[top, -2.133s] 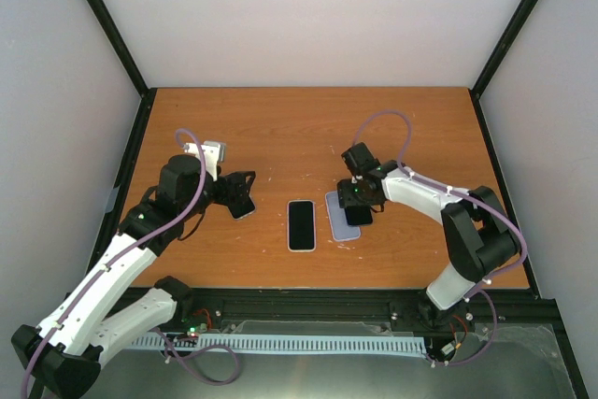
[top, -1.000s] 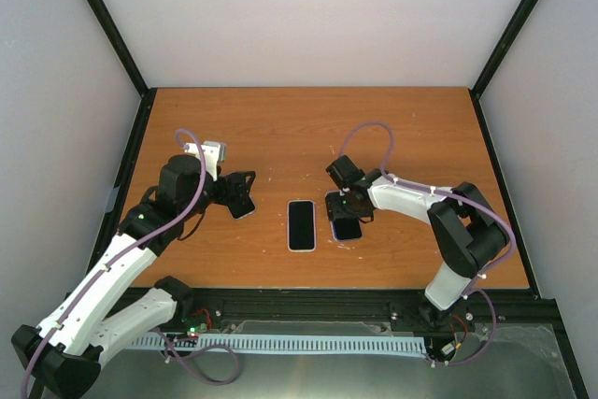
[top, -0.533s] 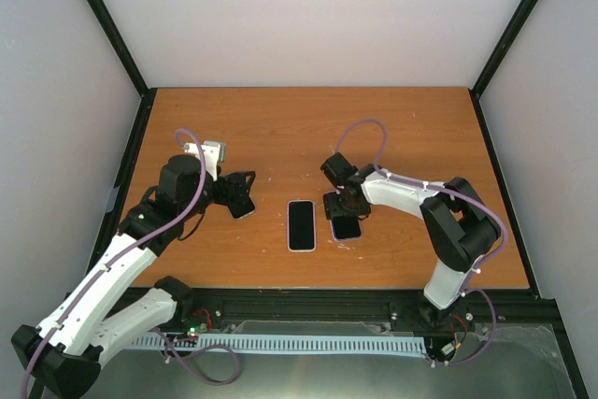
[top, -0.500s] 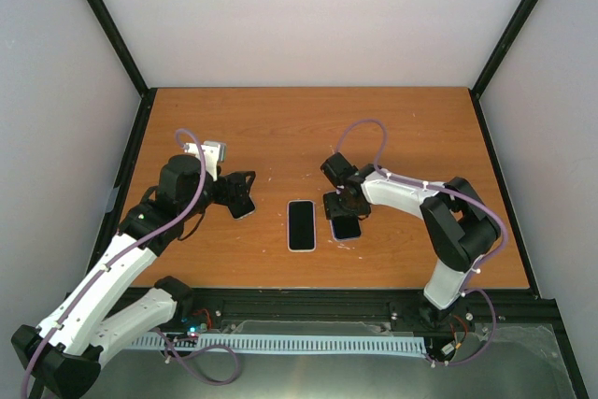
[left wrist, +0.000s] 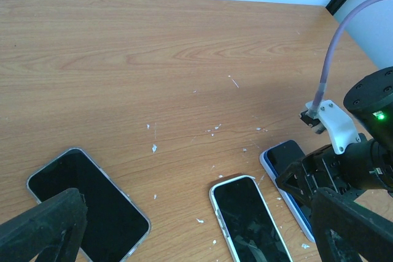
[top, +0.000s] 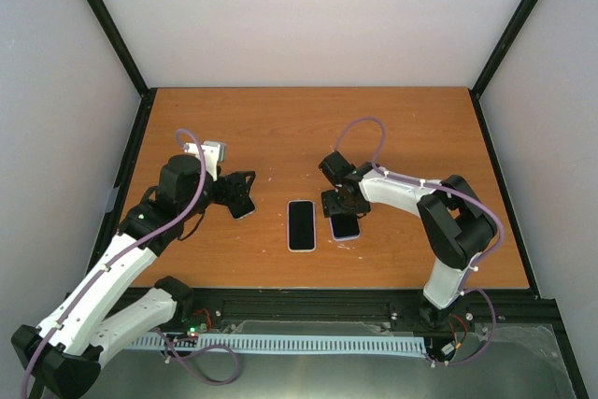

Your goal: Put the phone into the phone case

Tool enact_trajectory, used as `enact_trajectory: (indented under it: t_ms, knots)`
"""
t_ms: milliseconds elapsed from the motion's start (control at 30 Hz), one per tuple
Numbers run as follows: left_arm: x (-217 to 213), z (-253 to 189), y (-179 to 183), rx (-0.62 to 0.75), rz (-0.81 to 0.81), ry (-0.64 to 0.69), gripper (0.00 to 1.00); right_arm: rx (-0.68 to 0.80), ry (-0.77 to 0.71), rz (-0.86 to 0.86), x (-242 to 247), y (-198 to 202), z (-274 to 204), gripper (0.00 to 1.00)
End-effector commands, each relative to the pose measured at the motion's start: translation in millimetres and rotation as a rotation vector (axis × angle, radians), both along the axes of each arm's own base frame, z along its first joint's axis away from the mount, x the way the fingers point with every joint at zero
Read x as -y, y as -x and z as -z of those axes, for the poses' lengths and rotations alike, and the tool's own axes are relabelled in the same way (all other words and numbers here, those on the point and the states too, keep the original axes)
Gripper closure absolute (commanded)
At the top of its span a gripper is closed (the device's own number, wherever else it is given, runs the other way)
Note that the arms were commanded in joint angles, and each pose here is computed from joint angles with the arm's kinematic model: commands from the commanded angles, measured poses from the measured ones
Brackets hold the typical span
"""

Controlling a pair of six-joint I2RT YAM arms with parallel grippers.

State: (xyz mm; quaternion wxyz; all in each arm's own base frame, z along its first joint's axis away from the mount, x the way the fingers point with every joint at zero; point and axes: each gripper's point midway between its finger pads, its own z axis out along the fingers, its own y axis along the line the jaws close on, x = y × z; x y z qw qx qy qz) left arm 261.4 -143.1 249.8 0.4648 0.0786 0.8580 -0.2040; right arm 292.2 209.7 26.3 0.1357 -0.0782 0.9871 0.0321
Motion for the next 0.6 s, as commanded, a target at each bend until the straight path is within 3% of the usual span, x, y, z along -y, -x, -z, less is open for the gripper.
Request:
enact_trajectory:
  t_ms: [0,167,333,433,567]
  knots:
    - [1.2,-5.4,-3.0,0.003,-0.013,0.015,0.01,0.080,-0.025,0.030,0.9,-11.7,-12.9,0.07]
    - [-3.1,9.7,-12.1,-0.013,-0.083,0.039,0.01,0.092,-0.081,0.051,10.3,-10.1,-18.3,0.04]
    - [19.5,4.8,-3.4,-0.045,0.008,0.169,0.01,0.083,-0.171,0.065,21.5,-6.4,-18.4,0.22]
    - [45.9,9.6,1.2,-0.091,0.131,0.246,0.07,0.070,-0.206,0.059,25.6,-0.3,-15.6,0.33]
    - [71.6,30.5,-2.6,-0.220,0.216,0.279,0.16,0.039,-0.224,0.039,27.7,10.3,-7.1,0.35]
